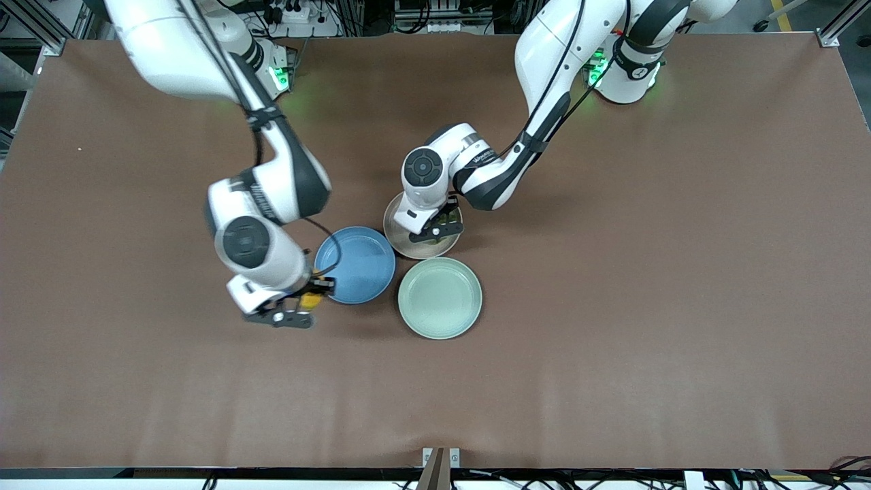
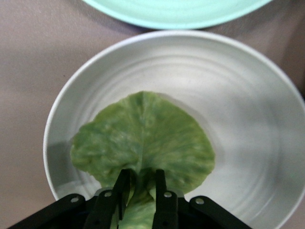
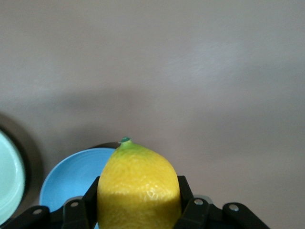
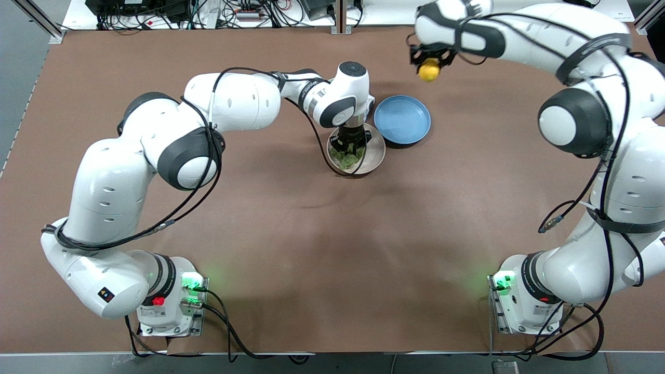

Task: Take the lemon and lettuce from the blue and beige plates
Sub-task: 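Carry the lemon off the blue plate and set it on the table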

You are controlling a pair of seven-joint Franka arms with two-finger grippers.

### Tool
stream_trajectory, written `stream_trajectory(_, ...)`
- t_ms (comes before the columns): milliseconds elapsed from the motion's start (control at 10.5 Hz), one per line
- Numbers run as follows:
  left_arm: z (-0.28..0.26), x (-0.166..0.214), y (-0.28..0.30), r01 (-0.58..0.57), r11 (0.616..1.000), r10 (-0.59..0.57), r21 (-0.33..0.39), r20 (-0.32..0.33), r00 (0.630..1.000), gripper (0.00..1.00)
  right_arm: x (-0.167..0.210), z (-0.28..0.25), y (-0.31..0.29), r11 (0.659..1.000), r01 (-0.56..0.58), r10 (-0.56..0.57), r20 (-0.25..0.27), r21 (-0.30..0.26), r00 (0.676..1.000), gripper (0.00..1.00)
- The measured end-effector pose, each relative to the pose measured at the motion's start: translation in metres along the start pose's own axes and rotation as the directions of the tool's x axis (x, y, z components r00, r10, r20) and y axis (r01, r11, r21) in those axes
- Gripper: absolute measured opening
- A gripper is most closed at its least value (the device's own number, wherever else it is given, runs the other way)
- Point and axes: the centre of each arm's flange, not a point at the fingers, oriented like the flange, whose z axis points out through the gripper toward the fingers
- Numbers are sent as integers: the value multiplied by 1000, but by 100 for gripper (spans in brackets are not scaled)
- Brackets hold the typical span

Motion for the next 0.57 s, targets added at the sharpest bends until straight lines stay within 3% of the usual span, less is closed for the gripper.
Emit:
stream_trajectory(381, -31, 21, -8, 42, 999, -42, -13, -10, 999, 24, 47, -19, 167, 998, 46, -47, 23, 31, 999, 65)
stream_trajectory(571, -49, 21, -9, 47, 999, -48, -14, -15, 999, 21, 59, -7, 224, 996, 80, -81, 7, 40, 997, 65)
